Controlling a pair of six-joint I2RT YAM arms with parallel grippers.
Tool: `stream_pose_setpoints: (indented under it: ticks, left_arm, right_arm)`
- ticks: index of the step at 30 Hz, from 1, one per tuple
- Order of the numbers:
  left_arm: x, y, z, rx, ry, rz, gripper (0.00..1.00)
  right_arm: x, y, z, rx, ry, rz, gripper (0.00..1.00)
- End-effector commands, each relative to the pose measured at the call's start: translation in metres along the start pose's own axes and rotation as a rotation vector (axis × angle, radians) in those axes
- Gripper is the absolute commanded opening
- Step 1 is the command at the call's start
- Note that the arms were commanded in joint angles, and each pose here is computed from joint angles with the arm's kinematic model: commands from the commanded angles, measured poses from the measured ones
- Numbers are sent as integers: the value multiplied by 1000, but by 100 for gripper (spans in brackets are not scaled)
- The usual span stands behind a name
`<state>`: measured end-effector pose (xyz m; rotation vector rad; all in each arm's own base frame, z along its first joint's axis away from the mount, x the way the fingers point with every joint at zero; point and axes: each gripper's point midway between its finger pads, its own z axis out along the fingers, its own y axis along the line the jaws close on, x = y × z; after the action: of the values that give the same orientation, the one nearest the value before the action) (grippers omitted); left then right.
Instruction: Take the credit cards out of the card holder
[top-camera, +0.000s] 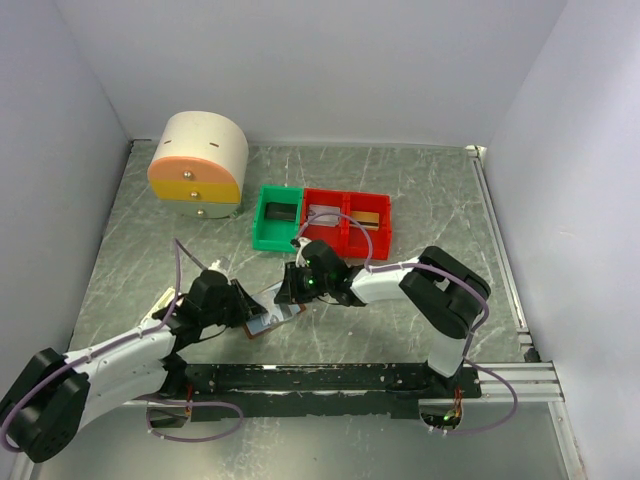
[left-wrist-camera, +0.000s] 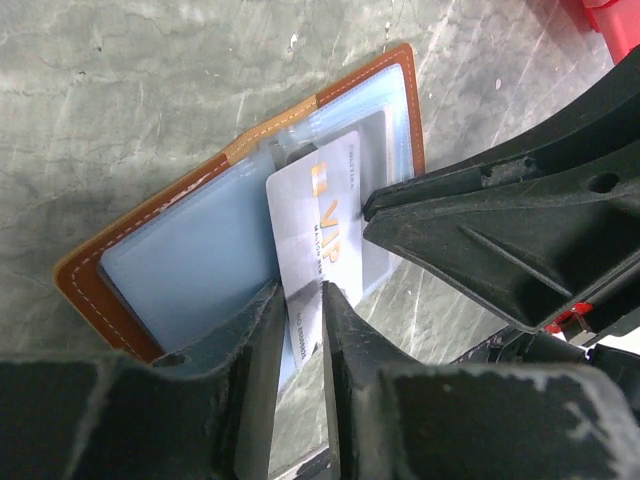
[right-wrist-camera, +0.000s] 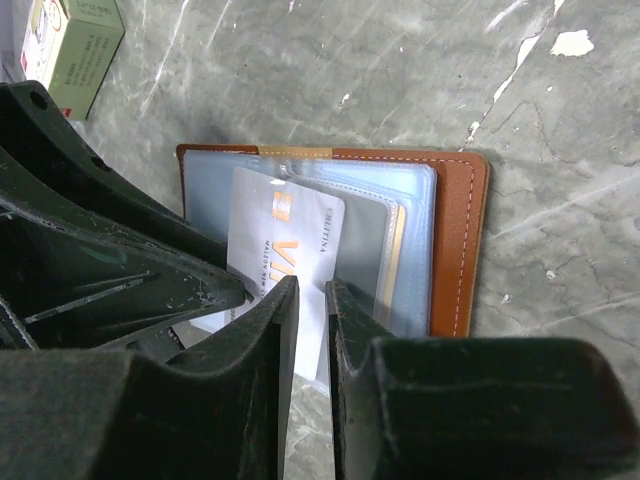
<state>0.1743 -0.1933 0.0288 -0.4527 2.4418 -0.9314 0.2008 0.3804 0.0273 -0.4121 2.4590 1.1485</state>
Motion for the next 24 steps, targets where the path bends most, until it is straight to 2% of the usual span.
stream_pose_setpoints:
  ticks: [1,9,20,24]
  left_arm:
    - [-2,-19,1,93,-7,-7,33]
    - [-3,-36,4,168,1,-31,35]
    - [1,-40,4,225,9,-81,39]
    - [0,-36,5,221,-5,-103,35]
  right_arm:
    - [14,-24,0,78,35,1,18]
    - [20,-26,0,57,48,12,18]
    - [20,-26,4,45,54,22,18]
    - [22,-28,6,42,63,29,17]
